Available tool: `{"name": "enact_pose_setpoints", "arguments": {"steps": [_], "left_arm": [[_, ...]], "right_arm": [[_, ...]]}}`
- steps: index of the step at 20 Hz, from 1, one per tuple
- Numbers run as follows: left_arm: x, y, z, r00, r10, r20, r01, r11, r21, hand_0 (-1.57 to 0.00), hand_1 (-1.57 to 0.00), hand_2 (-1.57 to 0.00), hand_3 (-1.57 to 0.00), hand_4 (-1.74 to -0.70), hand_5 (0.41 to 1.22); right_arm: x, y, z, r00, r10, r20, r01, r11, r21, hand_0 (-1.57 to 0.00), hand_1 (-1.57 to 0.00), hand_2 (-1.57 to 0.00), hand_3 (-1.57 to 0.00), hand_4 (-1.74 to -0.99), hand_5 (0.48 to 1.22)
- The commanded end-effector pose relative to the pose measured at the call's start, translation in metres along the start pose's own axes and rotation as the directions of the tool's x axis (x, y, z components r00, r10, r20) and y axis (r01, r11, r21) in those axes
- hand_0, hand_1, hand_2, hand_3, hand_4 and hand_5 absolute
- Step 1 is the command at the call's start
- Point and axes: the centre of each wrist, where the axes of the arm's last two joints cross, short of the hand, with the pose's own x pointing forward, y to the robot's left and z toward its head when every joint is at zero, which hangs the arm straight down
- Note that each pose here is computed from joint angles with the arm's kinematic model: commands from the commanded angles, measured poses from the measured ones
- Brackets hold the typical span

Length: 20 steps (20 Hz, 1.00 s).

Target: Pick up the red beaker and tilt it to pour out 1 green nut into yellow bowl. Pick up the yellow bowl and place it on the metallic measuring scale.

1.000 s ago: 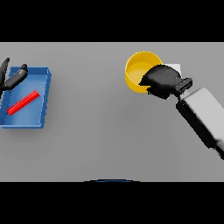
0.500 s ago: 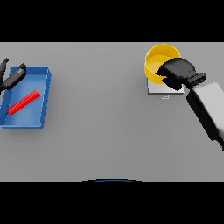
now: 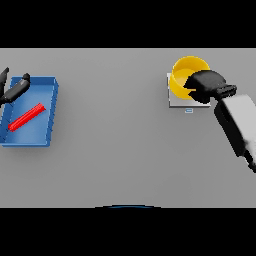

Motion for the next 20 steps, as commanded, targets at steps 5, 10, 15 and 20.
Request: {"name": "enact_pose_setpoints", "arguments": {"steps": [5, 10, 15, 20], "left_arm": [[-0.003, -0.003, -0.003, 1.0, -0.007, -0.008, 0.007, 1.0, -0.005, 0.0, 0.0, 0.0, 0.0, -0.73, 0.715], [0.004, -0.001, -0.006, 1.0, -0.003, 0.002, 0.003, 1.0, -0.003, 0.0, 0.0, 0.0, 0.0, -0.73, 0.729], [-0.002, 0.001, -0.004, 1.0, -0.006, 0.001, 0.006, 1.0, -0.005, 0.0, 0.0, 0.0, 0.0, -0.72, 0.705], [0.0, 0.001, -0.003, 1.0, -0.004, 0.006, 0.004, 1.0, -0.004, 0.0, 0.0, 0.0, 0.0, -0.72, 0.696]], "right_arm": [[-0.006, 0.005, 0.0, 1.0, -0.018, -0.016, 0.018, 0.999, 0.037, -1.4, -1.57, -1.39, -1.36, -1.741, 1.221], [-0.01, 0.005, 0.0, 0.998, -0.057, -0.034, 0.058, 0.997, 0.044, -0.58, -0.83, -0.91, -0.74, -1.588, 1.016], [-0.013, 0.005, 0.002, 1.0, -0.016, -0.014, 0.017, 0.997, 0.072, -0.19, -0.3, -0.45, -0.49, -1.485, 0.859], [-0.011, 0.005, 0.001, 0.999, -0.024, -0.047, 0.029, 0.994, 0.105, -0.06, -0.1, -0.16, -0.32, -1.422, 0.785]]}}
